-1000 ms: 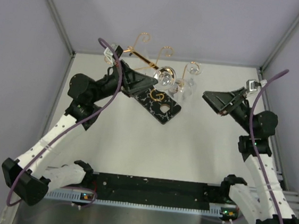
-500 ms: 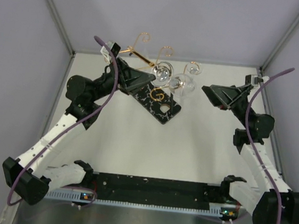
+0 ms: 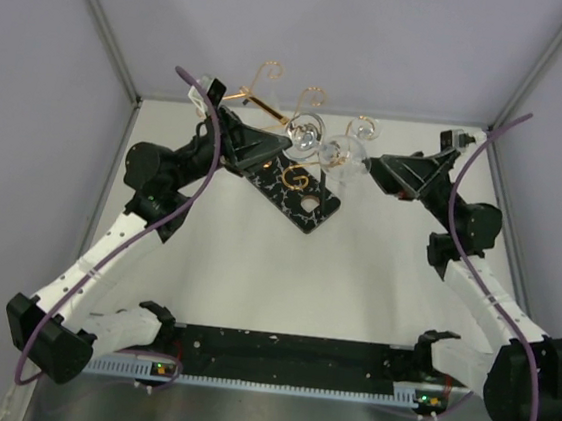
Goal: Take the wine glass off the wine glass rack
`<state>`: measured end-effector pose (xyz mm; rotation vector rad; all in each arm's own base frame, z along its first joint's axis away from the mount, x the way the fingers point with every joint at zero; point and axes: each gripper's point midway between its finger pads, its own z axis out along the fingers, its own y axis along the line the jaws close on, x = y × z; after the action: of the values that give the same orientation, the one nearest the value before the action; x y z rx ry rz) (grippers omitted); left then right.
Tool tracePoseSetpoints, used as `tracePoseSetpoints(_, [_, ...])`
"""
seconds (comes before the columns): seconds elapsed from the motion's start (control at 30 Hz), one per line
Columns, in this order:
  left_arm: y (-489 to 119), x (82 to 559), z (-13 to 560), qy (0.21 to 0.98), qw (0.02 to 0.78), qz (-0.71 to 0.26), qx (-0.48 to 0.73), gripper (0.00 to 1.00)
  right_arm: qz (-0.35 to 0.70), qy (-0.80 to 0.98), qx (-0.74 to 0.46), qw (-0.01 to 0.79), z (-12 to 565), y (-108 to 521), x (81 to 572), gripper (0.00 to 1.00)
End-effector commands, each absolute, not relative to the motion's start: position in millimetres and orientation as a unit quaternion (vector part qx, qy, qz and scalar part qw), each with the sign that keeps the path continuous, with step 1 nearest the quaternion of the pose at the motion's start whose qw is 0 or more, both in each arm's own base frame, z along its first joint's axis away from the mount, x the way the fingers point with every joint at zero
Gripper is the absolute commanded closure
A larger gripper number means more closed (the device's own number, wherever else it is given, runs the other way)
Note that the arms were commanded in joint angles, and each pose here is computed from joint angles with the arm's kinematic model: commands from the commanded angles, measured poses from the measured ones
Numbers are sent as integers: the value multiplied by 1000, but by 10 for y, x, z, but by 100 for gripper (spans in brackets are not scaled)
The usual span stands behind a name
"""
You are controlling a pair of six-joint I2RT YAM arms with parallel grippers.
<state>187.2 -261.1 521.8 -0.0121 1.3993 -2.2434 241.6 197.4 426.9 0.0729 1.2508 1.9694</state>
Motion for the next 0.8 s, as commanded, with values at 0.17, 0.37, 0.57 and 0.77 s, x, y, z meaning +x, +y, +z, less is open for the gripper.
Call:
tracePoseSetpoints(0.17, [-2442, 1649, 5579, 450, 287, -845, 38, 100, 790, 448, -18, 417, 4598, 1999, 2263, 23])
tracePoseSetpoints(0.37, [-2443, 1667, 5547, 448, 283, -847, 34, 100, 824, 413, -54, 385, 4656, 2018, 2093, 39])
tracePoseSetpoints(0.57, [-2448, 1691, 5534, 447, 283, -848, 29, 100, 837, 389, -83, 376, 4724, 2021, 1944, 45])
tracePoseSetpoints(0.77, [-2435, 1716, 5457, 450, 284, -847, 19, 100, 840, 371, -93, 386, 4782, 1961, 1798, 66])
